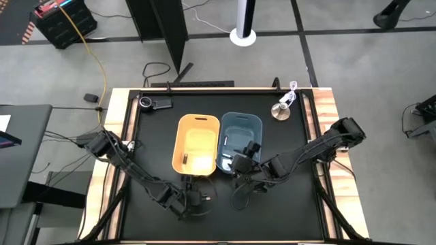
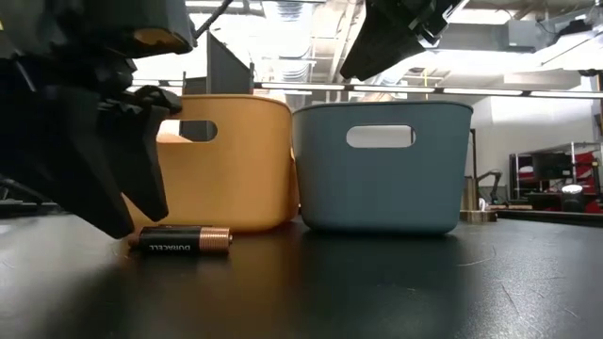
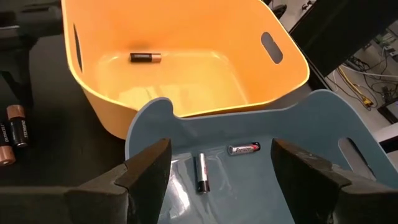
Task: Sort batteries
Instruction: Put the top black battery into the yellow bin
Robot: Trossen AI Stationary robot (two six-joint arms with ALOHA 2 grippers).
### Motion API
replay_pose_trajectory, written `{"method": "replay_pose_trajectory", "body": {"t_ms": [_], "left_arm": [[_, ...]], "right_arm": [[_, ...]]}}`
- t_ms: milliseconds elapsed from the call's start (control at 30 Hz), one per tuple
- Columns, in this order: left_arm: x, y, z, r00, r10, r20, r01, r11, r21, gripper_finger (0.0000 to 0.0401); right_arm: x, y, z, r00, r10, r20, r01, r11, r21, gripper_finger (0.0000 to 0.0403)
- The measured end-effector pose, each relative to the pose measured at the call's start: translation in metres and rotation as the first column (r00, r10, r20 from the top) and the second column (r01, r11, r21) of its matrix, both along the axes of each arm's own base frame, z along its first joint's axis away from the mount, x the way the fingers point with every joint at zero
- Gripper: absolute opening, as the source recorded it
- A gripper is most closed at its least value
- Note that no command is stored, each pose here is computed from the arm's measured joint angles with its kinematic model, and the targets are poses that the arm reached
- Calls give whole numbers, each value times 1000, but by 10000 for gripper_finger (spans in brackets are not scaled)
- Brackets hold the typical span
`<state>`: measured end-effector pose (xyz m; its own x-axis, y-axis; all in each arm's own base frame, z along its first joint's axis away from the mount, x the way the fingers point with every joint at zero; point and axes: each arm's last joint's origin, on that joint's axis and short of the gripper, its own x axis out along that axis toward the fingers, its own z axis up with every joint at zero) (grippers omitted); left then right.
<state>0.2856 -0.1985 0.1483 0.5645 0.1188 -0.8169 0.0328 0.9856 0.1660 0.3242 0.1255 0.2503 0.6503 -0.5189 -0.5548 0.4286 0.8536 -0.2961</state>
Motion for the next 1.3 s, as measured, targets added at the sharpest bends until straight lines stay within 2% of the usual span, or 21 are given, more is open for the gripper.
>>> {"method": "replay_pose_trajectory", "body": {"t_ms": [300,567,833,967,1167,1300], "left_arm": [[5,8,-1,999,-5,-51,3,999,-45,169],[8,15,-2,998,8,-66,-11,999,-47,169],[13,14,-15,995,-20,-100,15,998,-57,167],[13,14,-15,995,-15,-98,9,998,-62,133],[12,13,-15,994,-15,-109,6,997,-83,36],[12,13,-16,993,1,-114,-12,995,-94,35]], "right_arm": [[0,0,0,1000,0,2,0,1000,0,291],[0,0,0,1000,0,5,0,1000,2,291],[0,0,1,1000,1,9,-1,1000,4,291],[0,0,1,1000,0,9,0,1000,4,291],[1,0,1,1000,1,11,-1,1000,5,291],[1,0,1,1000,1,14,-1,1000,6,291]]}}
